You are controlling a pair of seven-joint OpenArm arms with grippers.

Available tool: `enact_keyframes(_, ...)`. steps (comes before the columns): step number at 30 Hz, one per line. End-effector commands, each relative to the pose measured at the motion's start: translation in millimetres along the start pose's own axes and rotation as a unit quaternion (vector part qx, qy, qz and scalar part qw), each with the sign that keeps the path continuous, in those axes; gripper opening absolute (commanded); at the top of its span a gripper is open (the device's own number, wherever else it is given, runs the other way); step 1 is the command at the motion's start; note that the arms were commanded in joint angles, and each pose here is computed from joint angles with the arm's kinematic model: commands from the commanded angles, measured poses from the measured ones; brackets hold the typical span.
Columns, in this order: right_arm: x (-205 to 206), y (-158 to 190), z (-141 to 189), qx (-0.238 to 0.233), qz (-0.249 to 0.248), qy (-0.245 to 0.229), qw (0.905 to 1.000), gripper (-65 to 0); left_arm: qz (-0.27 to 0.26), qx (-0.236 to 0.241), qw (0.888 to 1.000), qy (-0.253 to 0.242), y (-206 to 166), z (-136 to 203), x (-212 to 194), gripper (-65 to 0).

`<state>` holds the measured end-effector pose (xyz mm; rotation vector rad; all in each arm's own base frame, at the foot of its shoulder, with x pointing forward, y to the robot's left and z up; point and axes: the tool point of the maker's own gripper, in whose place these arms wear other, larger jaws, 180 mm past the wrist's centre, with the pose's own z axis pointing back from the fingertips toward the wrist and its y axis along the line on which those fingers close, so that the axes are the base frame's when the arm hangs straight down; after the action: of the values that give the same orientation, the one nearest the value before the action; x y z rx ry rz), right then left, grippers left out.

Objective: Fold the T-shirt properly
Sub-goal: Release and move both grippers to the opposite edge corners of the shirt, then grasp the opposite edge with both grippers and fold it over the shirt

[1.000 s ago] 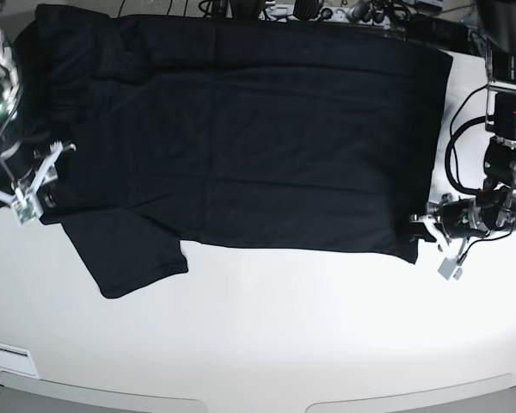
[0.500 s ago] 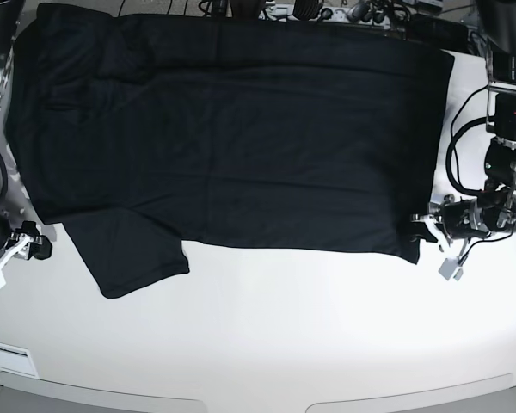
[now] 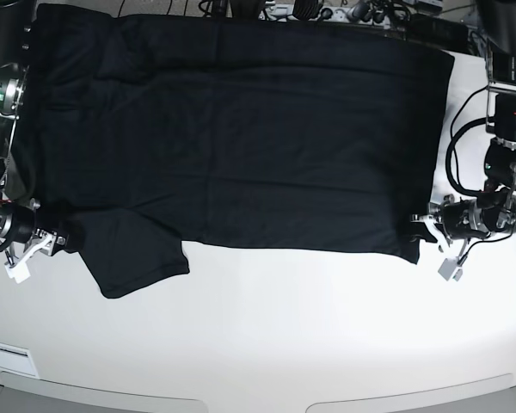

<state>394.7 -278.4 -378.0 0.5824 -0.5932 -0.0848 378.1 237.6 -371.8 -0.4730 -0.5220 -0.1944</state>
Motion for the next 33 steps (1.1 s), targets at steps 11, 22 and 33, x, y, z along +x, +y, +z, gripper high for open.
enact_keyframes(11,23.3,12.6,4.8,0.019,0.029,-0.026,0.9991,-65.0,-0.007,0.028,0.999,0.014,12.7,8.0,-0.6,-65.0)
enact_keyframes(22,66.7,38.8,-5.6,-0.033,0.183,-0.019,0.9823,-65.0,-0.014,0.028,0.999,-0.024,11.3,11.7,23.0,-65.0)
enact_keyframes(33,136.8,83.2,4.5,-0.050,0.282,-0.037,0.9574,-65.0,-0.015,0.042,0.999,-0.023,20.7,20.5,22.3,-65.0)
